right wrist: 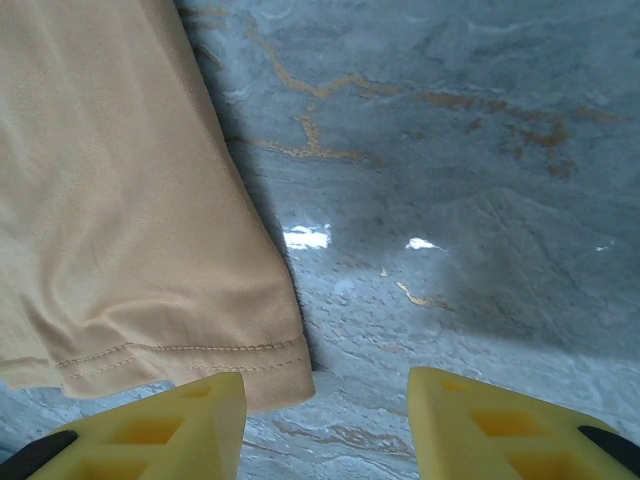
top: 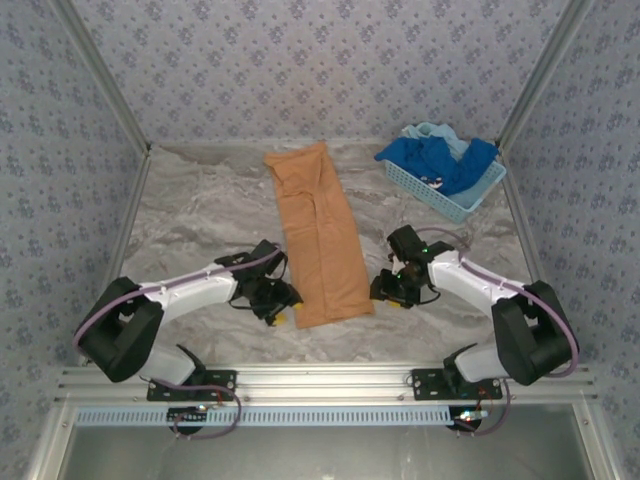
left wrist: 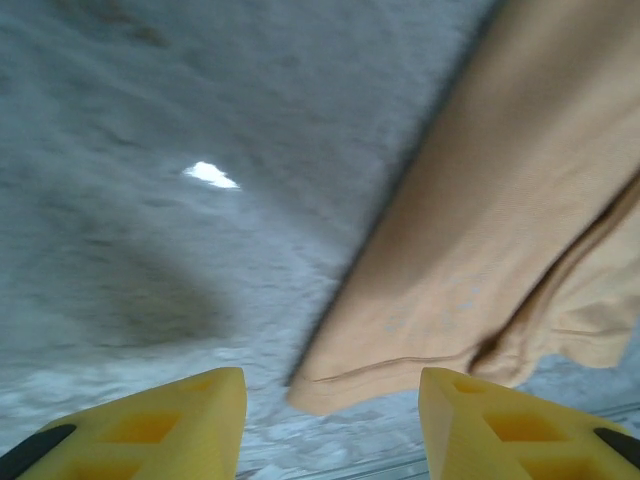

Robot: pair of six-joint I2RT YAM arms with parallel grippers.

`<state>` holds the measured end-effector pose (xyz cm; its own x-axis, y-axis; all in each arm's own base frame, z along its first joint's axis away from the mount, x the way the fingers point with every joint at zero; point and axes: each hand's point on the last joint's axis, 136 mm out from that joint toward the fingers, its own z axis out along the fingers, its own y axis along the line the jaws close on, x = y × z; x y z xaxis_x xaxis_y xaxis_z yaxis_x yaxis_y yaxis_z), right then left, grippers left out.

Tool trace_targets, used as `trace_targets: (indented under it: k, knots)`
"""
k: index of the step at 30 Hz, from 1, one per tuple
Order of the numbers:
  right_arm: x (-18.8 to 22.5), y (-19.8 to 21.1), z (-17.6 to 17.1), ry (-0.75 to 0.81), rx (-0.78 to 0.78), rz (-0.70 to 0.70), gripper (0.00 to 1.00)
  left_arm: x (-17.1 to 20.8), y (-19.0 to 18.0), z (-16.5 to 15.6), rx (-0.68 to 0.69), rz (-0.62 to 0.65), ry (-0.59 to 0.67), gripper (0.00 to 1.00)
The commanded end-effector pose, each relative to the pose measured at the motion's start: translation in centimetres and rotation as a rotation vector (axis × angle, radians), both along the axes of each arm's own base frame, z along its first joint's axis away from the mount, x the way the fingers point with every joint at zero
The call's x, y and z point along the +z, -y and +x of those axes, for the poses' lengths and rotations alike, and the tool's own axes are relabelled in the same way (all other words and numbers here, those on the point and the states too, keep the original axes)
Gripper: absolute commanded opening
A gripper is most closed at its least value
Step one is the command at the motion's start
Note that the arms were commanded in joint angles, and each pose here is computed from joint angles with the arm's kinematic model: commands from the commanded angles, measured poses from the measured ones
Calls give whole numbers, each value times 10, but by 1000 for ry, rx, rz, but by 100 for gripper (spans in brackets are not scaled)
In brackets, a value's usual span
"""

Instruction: Fold and stack the t-shirts

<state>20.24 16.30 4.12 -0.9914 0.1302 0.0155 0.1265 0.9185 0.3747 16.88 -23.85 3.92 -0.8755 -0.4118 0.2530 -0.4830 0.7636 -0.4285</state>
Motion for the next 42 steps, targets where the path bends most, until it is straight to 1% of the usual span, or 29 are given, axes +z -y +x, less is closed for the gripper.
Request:
trace_targets:
  k: [1,5,7,9,12,16,17,20,24,27,30,33,40,42]
  knots:
    - [-2,-4,1,-8,22,28,49,2,14,4,78,-22,-15,48]
    - [-7,-4,0,-28,22,25,49,-10,21,-12,41,25,-80,43]
    - [-8,-3,0,-32,17,22,48,-15,13,-22,9,104,-121,40]
    - [-8,-4,2,-23,12,22,48,-17,4,-28,-13,172,-134,40]
    - [-9,-9,5,-11,21,28,48,-19,8,-27,2,152,-130,41]
    - [-16,-15,3,-25,51,7,48,-20,22,-17,13,109,-107,40]
    - [-20,-14,2,-32,52,-6,48,-22,25,-14,15,100,-104,38]
    - [-26,-12,2,-51,27,-33,46,-27,28,-10,10,119,-103,22]
    - [-27,-15,3,-52,30,-27,42,-29,16,-10,33,163,-84,1]
    - [-26,-21,2,-62,36,-22,36,-28,12,-13,35,159,-82,0]
    - [-25,-27,-5,-81,35,-15,35,-25,9,-17,30,159,-83,0]
    - [-22,-28,-11,-91,24,-23,37,-23,3,-21,32,166,-86,0]
    - [-5,-41,-16,-94,-9,30,44,-21,-6,-31,36,159,-96,0]
    - [-3,-43,-17,-97,-14,31,44,-21,-7,-33,37,159,-98,0]
